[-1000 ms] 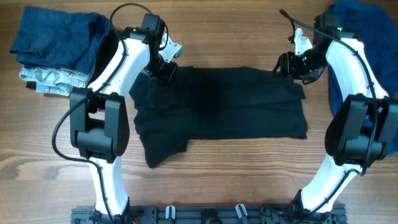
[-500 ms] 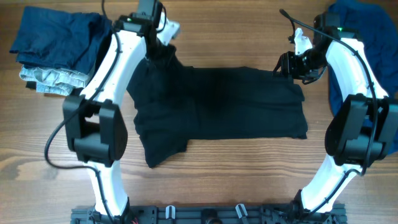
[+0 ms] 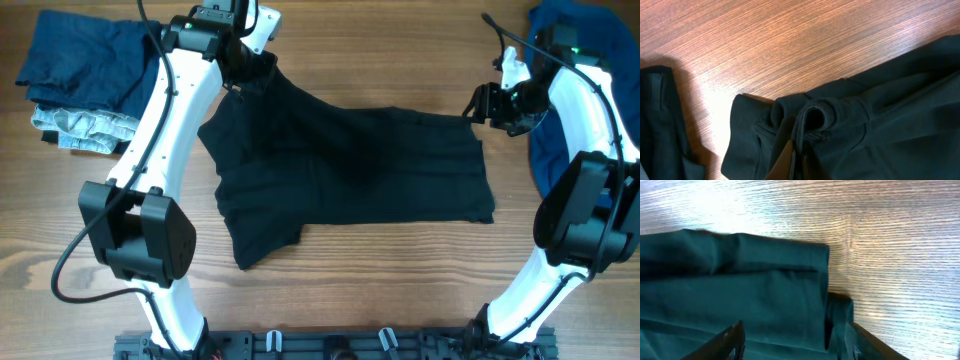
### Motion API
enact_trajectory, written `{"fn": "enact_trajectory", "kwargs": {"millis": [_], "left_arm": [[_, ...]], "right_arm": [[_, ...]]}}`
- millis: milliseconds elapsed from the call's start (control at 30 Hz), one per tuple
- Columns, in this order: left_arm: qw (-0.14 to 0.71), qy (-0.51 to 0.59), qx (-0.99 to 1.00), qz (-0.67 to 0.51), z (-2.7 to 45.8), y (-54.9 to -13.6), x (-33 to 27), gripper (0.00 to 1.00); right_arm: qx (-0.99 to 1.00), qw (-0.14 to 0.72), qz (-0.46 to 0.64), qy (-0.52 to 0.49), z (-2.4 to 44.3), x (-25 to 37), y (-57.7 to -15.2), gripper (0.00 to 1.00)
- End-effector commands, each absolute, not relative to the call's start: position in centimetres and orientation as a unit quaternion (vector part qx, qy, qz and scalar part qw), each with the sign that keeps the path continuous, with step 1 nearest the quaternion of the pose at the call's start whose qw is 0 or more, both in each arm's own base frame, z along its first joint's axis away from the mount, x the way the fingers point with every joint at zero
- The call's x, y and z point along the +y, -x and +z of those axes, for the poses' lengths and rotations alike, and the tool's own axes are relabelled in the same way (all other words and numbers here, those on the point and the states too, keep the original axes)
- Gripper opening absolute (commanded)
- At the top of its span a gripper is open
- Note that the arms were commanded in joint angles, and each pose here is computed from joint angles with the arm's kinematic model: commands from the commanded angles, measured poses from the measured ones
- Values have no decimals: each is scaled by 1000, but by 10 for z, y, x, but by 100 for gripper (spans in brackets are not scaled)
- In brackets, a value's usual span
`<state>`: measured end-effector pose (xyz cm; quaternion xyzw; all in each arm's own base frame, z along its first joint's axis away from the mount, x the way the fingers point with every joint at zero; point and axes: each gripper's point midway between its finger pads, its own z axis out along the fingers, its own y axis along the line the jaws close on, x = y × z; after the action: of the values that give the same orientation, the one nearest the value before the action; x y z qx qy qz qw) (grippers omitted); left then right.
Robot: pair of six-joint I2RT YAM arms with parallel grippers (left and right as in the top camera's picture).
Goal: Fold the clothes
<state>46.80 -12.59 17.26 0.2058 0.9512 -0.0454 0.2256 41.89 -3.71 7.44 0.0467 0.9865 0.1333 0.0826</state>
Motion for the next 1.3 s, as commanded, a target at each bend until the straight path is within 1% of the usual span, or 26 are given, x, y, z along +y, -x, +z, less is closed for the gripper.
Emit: {"fn": "enact_trajectory", "kwargs": {"millis": [0, 133, 267, 467, 733, 767, 800, 833, 867, 1033, 1267], "left_arm": [[240, -200, 949, -43, 186, -470, -127, 4], [240, -200, 949, -43, 185, -469, -126, 4], [239, -200, 949, -43, 185, -469, -126, 4], [237, -200, 950, -43, 185, -468, -126, 4], [237, -200, 950, -43, 185, -468, -126, 4], [237, -200, 950, -43, 185, -468, -126, 4], [237, -200, 950, -43, 185, -468, -126, 4], [237, -200, 950, -43, 185, -468, -126, 4], [237, -200, 950, -43, 185, -468, -126, 4], [237, -200, 950, -43, 185, -468, -126, 4], [247, -199, 947, -43, 189, -471, -126, 4]], "right_arm": [[989, 75, 118, -46, 74, -39, -410, 64], [989, 39, 124, -63, 53, -35, -390, 59], [988, 24, 131, -72, 36, -31, -378, 57], [985, 42, 156, -64, 38, -23, -386, 49], [984, 81, 150, -45, 39, -27, -404, 48], [984, 83, 149, -44, 39, -27, -405, 44], [984, 83, 149, -45, 39, -27, -405, 33], [984, 83, 150, -45, 39, -27, -404, 18], [984, 81, 153, -45, 39, -26, -404, 5], [976, 86, 198, -30, 52, -11, -405, 4], [965, 182, 188, 4, 141, -15, -440, 4]]}}
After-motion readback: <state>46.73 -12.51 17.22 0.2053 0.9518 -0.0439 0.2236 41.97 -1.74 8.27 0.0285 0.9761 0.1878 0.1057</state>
